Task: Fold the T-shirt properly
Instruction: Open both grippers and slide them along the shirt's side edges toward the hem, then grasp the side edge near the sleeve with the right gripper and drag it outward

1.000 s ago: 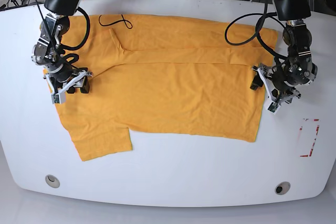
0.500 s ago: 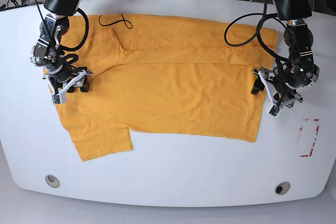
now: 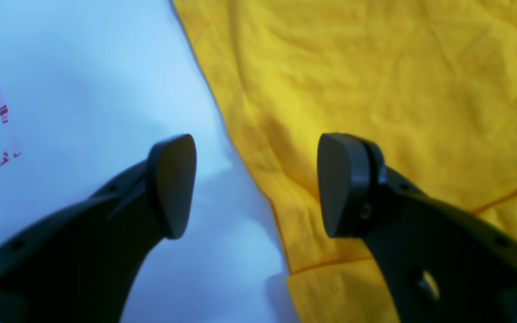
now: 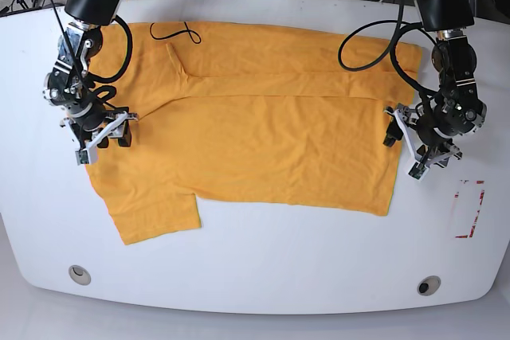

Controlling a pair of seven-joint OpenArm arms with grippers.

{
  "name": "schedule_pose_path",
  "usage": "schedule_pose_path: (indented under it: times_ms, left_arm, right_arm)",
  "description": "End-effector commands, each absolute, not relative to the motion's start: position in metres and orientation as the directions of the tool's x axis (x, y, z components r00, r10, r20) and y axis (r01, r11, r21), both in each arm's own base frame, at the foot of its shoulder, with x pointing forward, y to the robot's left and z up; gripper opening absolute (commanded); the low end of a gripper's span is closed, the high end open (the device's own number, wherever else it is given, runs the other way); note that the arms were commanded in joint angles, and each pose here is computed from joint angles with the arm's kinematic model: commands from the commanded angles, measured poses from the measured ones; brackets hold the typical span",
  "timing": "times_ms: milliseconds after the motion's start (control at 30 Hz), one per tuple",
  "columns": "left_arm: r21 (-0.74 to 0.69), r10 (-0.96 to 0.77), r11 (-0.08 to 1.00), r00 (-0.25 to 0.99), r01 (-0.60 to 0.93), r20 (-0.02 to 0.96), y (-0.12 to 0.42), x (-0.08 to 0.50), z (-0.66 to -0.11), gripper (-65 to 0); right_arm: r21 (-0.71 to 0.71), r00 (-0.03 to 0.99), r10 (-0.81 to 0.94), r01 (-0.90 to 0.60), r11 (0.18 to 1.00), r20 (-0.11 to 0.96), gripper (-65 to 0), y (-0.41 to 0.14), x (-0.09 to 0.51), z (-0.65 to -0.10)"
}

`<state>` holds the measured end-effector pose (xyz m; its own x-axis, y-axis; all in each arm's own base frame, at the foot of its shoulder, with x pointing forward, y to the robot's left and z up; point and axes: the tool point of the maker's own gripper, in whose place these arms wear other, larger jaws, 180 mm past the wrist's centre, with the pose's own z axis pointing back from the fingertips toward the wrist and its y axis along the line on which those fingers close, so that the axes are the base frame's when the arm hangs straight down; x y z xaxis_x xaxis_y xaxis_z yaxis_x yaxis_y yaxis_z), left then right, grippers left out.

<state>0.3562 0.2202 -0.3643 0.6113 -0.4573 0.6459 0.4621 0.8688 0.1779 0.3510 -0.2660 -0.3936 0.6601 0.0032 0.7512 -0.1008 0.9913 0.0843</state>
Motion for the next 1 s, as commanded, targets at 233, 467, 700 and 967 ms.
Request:
schedule_pose_path:
  times_ms: [233, 467, 700, 967]
  left_arm:
    - [0.214, -0.466, 0.866, 0.573, 0.453, 0.674, 0.227, 0.364, -0.347, -25.9]
    - [0.219, -0.473, 0.865, 0.584, 0.452, 0.659, 0.229, 0.347, -0.351, -25.8]
    - [0.238, -0.495, 0.857, 0.598, 0.458, 0.631, 0.234, 0.313, -0.354, -25.5]
    - [0.236, -0.497, 0.855, 0.598, 0.462, 0.628, 0.233, 0.309, -0.357, -25.6]
  right_arm:
    - [0.051, 0.604, 0.026, -0.111, 0.992, 0.796, -32.3, -0.271, 0.361, -0.369]
    - [0.021, 0.614, 0.062, -0.127, 0.992, 0.787, -30.8, -0.269, 0.346, -0.366]
    - [-0.071, 0.621, 0.152, -0.153, 0.986, 0.769, -21.2, -0.271, 0.320, -0.347]
    - [-0.093, 0.595, 0.156, -0.136, 0.986, 0.788, -14.6, -0.281, 0.330, -0.334]
